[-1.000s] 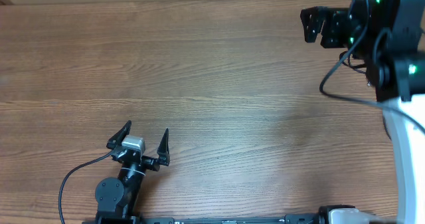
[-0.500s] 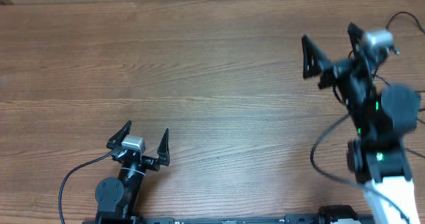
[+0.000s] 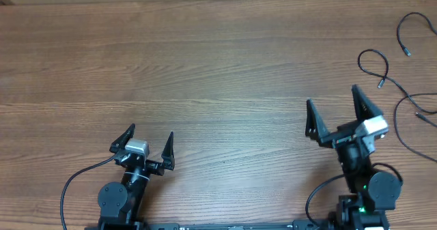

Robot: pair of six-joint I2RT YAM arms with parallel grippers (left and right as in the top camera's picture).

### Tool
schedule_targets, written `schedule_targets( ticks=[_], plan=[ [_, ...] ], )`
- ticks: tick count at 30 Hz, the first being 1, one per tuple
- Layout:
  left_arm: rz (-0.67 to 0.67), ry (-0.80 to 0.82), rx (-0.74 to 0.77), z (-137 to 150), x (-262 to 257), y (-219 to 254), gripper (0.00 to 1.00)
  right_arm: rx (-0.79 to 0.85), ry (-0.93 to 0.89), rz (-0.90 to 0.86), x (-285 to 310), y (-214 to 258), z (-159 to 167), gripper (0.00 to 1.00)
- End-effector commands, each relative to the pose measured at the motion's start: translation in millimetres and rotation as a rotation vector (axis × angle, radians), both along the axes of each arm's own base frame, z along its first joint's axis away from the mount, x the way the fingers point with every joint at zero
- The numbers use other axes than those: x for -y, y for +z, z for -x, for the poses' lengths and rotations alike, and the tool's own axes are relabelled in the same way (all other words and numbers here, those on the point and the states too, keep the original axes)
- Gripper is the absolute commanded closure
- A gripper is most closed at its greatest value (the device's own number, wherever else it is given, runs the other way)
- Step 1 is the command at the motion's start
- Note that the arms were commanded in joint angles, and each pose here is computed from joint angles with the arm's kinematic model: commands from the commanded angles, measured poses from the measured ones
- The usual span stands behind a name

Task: Untangle cables

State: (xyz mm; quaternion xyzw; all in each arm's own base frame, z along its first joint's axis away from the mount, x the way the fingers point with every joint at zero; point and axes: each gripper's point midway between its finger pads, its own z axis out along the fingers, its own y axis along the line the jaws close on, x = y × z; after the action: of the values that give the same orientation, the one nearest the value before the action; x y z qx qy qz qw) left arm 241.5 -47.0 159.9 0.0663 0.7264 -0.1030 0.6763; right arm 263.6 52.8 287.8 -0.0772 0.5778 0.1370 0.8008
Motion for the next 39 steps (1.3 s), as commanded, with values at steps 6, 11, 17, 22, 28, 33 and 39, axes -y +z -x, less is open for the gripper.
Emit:
schedule_targets(
  ticks=[6, 11, 17, 22, 28, 33, 39],
  plan=[
    [0.004, -0.006, 0.005, 1, 1, 1, 0.00, -0.086, -0.004, 0.000, 1, -50, 8, 0.00],
    [0.004, -0.006, 0.005, 1, 1, 1, 0.00, -0.152, -0.004, 0.002, 1, -65, 8, 0.00],
    [0.004, -0.006, 0.005, 1, 1, 1, 0.00, -0.329, -0.004, 0.009, 1, -108, 11, 0.00],
    [0.004, -0.006, 0.005, 1, 1, 1, 0.00, -0.419, -0.013, 0.012, 3, -131, 20, 0.00],
    [0.004, -0.006, 0.005, 1, 1, 1, 0.01, -0.345, -0.031, 0.006, 6, -114, 23, 0.00],
    [0.004, -0.006, 0.005, 1, 1, 1, 0.01, -0.346, -0.039, 0.004, 8, -114, 22, 0.00],
    [0.004, -0.006, 0.005, 1, 1, 1, 0.00, -0.345, -0.054, 0.005, 11, -114, 22, 0.00]
  ],
)
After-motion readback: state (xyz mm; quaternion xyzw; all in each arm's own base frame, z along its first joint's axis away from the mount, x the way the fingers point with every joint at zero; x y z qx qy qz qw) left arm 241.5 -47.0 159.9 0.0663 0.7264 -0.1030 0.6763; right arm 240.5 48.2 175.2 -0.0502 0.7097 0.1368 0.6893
